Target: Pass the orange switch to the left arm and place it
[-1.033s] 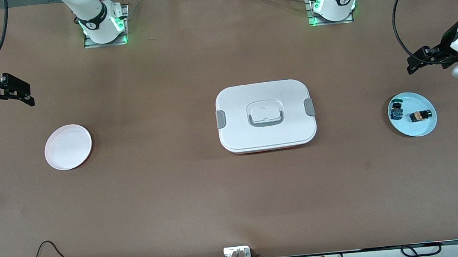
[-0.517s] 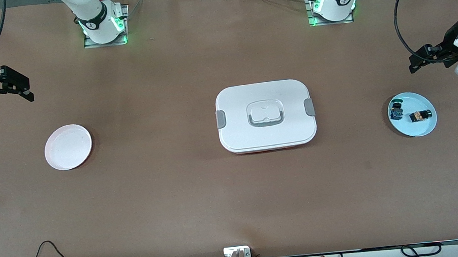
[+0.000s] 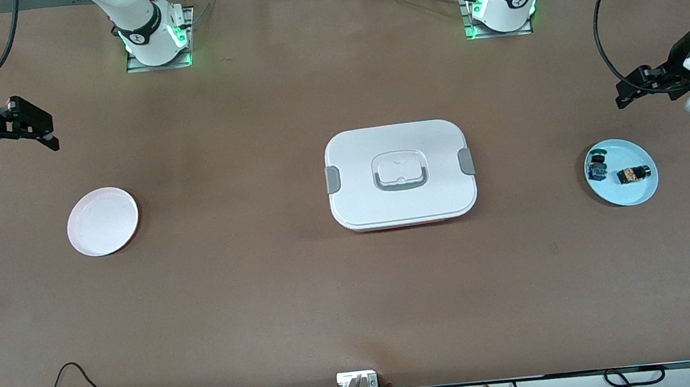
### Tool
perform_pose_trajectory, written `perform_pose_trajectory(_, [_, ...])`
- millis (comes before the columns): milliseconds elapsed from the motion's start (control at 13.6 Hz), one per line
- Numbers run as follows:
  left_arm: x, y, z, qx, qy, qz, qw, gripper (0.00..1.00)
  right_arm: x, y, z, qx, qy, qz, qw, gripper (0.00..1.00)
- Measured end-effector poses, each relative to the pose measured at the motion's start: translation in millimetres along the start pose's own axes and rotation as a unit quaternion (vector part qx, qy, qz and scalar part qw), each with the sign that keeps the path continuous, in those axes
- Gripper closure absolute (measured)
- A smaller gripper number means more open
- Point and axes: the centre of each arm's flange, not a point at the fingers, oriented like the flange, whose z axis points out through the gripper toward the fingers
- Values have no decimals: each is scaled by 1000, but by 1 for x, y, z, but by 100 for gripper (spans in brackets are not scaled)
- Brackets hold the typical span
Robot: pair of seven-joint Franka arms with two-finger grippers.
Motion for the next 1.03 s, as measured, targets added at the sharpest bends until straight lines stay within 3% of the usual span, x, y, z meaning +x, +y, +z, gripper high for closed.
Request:
perform_pose_trajectory(517, [1,0,-2,0,3,0,1000,0,6,15,20,-14,-21,9,1000,0])
perform_pose_trajectory(1033, [5,1,-1,0,2,0,1000,0,6,14,19,-18,-22,7,1000,0])
